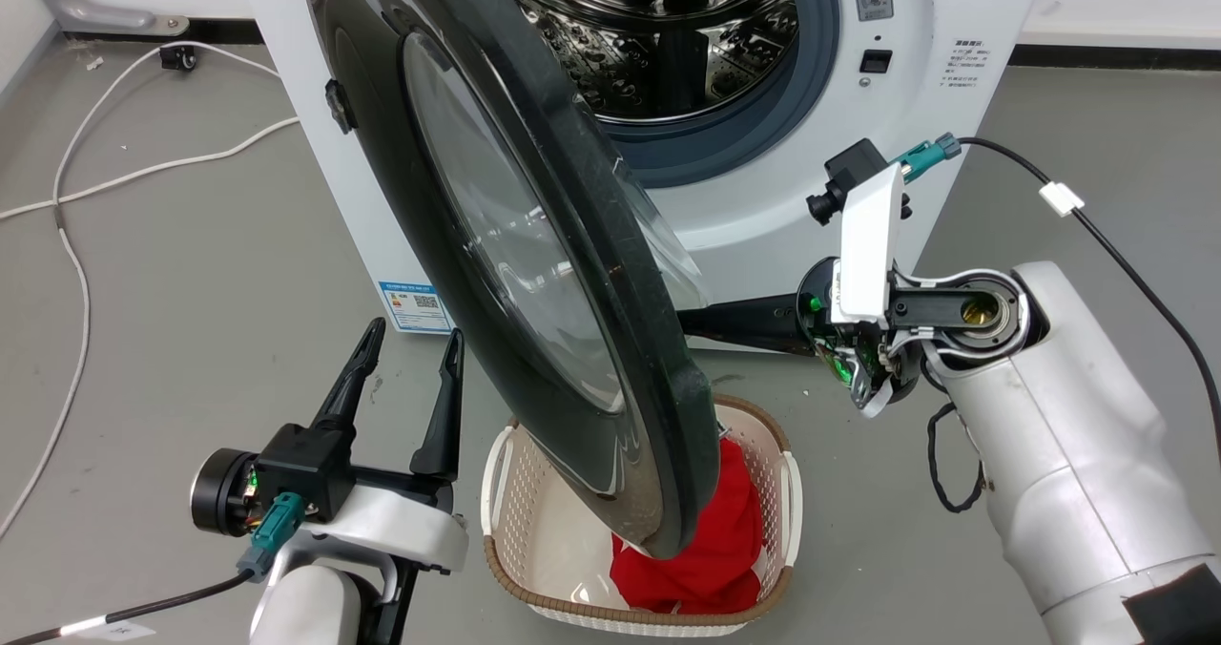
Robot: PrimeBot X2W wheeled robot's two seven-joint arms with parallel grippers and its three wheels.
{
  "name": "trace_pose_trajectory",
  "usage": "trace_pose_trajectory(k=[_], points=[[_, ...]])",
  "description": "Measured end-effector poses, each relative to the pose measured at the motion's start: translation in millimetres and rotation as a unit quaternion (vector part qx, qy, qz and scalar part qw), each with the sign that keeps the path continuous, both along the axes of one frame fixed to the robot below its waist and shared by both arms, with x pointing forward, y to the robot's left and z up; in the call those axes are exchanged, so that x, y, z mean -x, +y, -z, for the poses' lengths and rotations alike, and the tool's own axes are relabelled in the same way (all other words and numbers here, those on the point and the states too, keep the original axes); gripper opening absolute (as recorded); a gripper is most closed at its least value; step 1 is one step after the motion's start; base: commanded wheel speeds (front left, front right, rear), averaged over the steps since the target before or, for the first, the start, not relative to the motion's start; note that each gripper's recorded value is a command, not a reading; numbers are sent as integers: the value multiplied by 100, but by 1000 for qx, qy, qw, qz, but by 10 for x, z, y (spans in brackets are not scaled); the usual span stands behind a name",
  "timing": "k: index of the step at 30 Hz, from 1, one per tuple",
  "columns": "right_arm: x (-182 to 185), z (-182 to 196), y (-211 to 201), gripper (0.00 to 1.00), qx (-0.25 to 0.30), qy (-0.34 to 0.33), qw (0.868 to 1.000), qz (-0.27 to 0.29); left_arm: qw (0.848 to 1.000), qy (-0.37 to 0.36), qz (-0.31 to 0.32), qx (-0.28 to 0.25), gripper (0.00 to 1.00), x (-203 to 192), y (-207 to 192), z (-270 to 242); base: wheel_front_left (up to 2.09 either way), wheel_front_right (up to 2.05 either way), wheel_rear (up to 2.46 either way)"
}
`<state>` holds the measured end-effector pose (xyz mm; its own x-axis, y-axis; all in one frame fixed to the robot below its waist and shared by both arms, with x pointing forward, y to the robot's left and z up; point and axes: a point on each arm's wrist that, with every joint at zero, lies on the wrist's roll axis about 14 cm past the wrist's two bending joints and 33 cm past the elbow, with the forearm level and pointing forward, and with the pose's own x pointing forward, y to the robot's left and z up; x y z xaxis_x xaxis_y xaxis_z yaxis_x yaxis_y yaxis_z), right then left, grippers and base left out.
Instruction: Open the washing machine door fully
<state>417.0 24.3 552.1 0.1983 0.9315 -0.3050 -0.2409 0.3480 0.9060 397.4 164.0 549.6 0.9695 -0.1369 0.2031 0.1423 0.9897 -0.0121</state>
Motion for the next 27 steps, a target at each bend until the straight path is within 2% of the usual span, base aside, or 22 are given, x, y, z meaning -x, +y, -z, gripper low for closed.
trace_pose_trajectory(k=[6, 9, 11, 16, 20, 24, 27], points=[[8, 13, 2, 0, -15, -4, 1000, 18, 1000, -1, -4, 2, 100, -11, 18, -6, 0, 0, 0], [-142, -74, -95, 0, -46, -23, 995, 82, 1000, -2, -6, 5, 100, -15, 26, -10, 0, 0, 0], [-288, -148, -251, 0, -73, -37, 986, 146, 1000, -2, -7, 6, 100, -10, 33, -16, 0, 0, 0], [-503, -143, -779, 0, -112, -57, 946, 298, 1000, -2, -10, 10, 100, 13, 43, -16, 0, 0, 0], [-519, -65, -1250, 0, -135, -65, 901, 408, 1000, -4, -9, 13, 100, 30, 27, -25, 0, 0, 0], [-381, 108, -1614, 0, -140, -63, 862, 482, 1000, 0, -8, 15, 100, 50, 6, 2, 0, 0, 0], [-227, 242, -1799, 0, -140, -60, 839, 522, 1000, -3, -6, 15, 100, 53, -13, -19, 0, 0, 0]])
